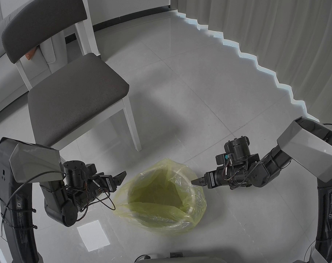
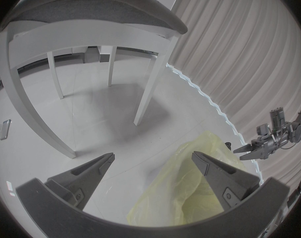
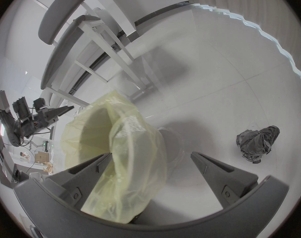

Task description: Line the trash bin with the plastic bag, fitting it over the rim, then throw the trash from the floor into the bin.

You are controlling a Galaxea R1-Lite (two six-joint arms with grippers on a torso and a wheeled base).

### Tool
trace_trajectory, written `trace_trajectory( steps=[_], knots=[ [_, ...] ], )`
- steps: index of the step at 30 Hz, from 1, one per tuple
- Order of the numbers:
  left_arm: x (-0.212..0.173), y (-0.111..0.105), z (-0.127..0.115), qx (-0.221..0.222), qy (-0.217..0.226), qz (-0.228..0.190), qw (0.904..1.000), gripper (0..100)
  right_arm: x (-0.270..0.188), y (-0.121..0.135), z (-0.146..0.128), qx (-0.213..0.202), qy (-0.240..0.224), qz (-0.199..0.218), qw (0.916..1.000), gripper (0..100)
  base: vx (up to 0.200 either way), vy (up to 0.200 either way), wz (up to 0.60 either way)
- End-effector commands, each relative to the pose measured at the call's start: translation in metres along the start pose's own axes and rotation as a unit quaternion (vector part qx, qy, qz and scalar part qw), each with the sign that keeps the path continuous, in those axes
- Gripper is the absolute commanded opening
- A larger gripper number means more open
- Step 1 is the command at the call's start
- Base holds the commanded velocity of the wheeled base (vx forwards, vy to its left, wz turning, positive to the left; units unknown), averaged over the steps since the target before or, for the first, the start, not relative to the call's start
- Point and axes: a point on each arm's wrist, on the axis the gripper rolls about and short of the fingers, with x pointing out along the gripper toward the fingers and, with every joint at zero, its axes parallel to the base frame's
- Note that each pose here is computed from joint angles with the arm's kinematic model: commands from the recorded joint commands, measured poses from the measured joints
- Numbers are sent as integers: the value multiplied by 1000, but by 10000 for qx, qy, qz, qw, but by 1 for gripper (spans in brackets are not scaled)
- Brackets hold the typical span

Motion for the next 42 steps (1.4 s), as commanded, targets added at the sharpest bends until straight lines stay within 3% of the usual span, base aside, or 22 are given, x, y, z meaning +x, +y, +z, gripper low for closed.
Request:
trace_trajectory(
  steps=[1,8,15,31,42],
  knots=[
    [-5,-5,7,14,-99,-55,9999,100,13,-18,-13,132,199,-124,9996,100,0,0,0],
    [-8,-3,0,-38,-101,-48,9999,100,39,-21,-22,98,334,-102,9993,100,0,0,0],
    [-27,1,-14,-69,105,24,9999,100,55,-23,-11,58,747,-157,9971,100,0,0,0],
    [-23,8,-48,-82,740,138,9971,100,18,-3,19,-67,354,-104,9993,100,0,0,0],
    [-28,10,-55,-30,936,194,9954,100,20,-23,12,71,454,-256,9986,100,0,0,0]
  ],
)
